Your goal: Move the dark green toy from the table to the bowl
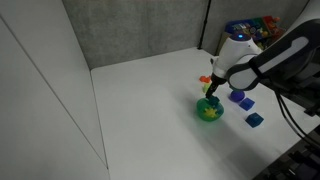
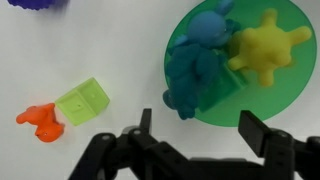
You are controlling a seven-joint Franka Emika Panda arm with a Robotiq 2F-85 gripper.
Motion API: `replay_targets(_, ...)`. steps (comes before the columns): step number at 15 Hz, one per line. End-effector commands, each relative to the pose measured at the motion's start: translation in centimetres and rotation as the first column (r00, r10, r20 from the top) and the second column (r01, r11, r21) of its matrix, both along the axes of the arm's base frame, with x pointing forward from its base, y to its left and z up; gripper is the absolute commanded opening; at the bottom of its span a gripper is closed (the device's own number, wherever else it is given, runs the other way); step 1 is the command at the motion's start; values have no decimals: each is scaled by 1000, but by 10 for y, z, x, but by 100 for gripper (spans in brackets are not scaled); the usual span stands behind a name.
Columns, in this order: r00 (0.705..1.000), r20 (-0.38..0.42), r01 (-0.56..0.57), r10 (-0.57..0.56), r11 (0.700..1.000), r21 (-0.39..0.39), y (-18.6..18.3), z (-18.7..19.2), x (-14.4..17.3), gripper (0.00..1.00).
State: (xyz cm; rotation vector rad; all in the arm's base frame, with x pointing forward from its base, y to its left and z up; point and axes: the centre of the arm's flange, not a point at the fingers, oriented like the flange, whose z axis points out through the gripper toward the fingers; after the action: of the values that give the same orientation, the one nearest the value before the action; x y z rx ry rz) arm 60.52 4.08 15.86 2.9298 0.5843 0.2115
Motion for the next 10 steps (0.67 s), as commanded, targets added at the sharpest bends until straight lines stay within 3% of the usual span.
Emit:
replay_targets(1, 998, -56, 5, -3, 999, 47, -8, 45, -12, 100)
replay_targets(5, 988, -147, 66, -52, 994, 90, -21, 89, -11, 100)
replay_targets(10, 959, -230, 189, -167, 979, 79, -51, 138, -26, 100)
